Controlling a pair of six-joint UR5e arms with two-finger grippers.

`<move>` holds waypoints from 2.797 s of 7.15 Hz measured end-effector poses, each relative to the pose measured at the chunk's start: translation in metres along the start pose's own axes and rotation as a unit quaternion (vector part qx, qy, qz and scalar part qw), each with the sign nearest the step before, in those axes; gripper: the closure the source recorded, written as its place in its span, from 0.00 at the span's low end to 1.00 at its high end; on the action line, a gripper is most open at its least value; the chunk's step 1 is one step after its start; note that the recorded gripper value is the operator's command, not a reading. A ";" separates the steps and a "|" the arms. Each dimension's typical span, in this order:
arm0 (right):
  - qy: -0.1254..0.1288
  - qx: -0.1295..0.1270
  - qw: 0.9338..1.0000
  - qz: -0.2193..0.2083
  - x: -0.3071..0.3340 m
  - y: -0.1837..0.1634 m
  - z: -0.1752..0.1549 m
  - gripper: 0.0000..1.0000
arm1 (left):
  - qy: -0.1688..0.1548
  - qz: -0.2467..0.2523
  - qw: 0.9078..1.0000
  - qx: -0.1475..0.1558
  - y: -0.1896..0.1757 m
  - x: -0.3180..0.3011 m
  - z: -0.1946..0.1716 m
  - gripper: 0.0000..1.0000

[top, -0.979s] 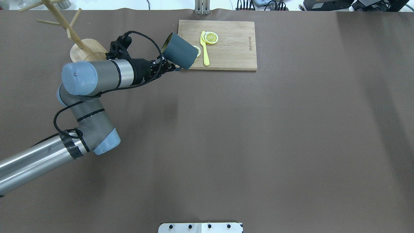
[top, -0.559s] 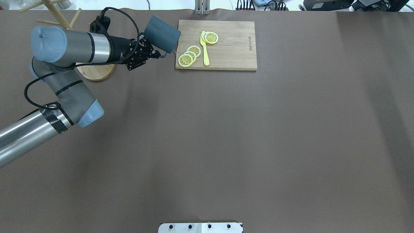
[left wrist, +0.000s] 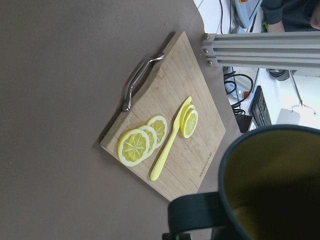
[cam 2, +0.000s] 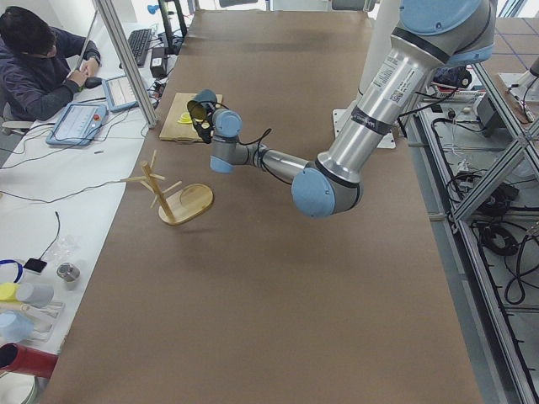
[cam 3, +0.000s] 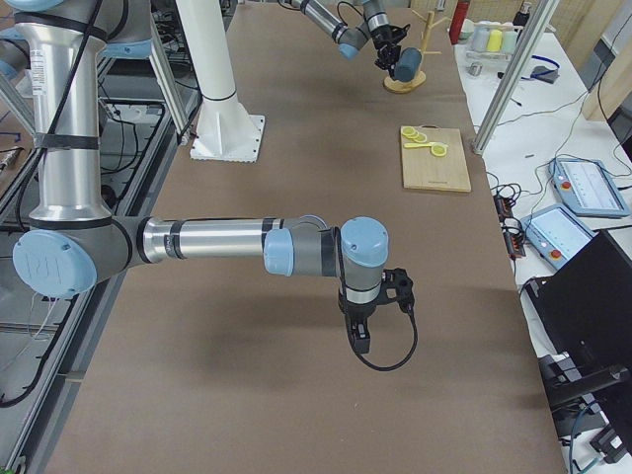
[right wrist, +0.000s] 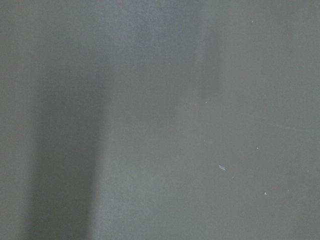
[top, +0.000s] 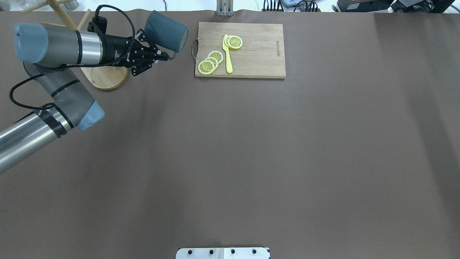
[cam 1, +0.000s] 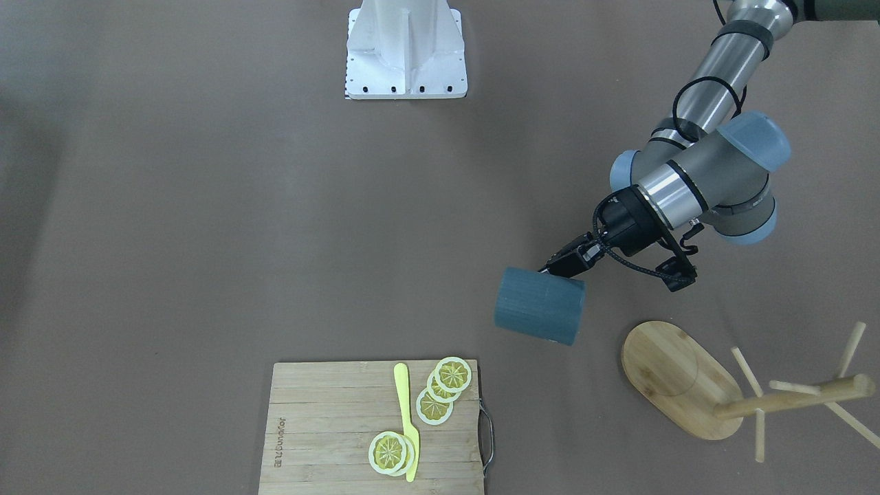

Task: Hang cup on storage rack
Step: 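Lift the blue mug with the left gripper toward the wooden rack, then hook the mug handle onto a rack peg with the left gripper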

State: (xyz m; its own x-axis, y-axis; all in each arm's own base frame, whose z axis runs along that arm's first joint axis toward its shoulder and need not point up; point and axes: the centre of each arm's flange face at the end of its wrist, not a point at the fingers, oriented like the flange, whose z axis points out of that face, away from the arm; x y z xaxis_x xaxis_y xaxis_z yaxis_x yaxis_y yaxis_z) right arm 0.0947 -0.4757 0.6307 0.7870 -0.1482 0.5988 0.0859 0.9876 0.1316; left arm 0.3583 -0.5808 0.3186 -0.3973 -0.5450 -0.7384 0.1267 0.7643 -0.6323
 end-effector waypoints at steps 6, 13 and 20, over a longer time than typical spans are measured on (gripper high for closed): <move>0.002 0.006 1.000 -0.004 -0.003 -0.003 -0.006 0.00 | 0.196 -0.237 0.952 0.012 -0.060 0.000 -0.048 1.00; 0.003 0.009 1.000 -0.006 -0.005 -0.006 -0.009 0.00 | 0.224 -0.259 0.939 0.043 -0.119 -0.027 -0.085 1.00; 0.003 0.009 1.000 -0.006 -0.004 -0.005 -0.008 0.00 | 0.221 -0.268 0.935 0.076 -0.152 -0.055 -0.111 1.00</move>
State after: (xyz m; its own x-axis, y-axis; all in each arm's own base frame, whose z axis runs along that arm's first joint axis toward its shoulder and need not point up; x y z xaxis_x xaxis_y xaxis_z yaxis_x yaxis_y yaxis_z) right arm 0.0960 -0.4798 0.6209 0.7898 -0.1593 0.5924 0.0845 0.9847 0.1521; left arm 0.2603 -0.6292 0.4812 -0.7731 -0.6141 -0.1590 -0.0830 0.3464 -0.9344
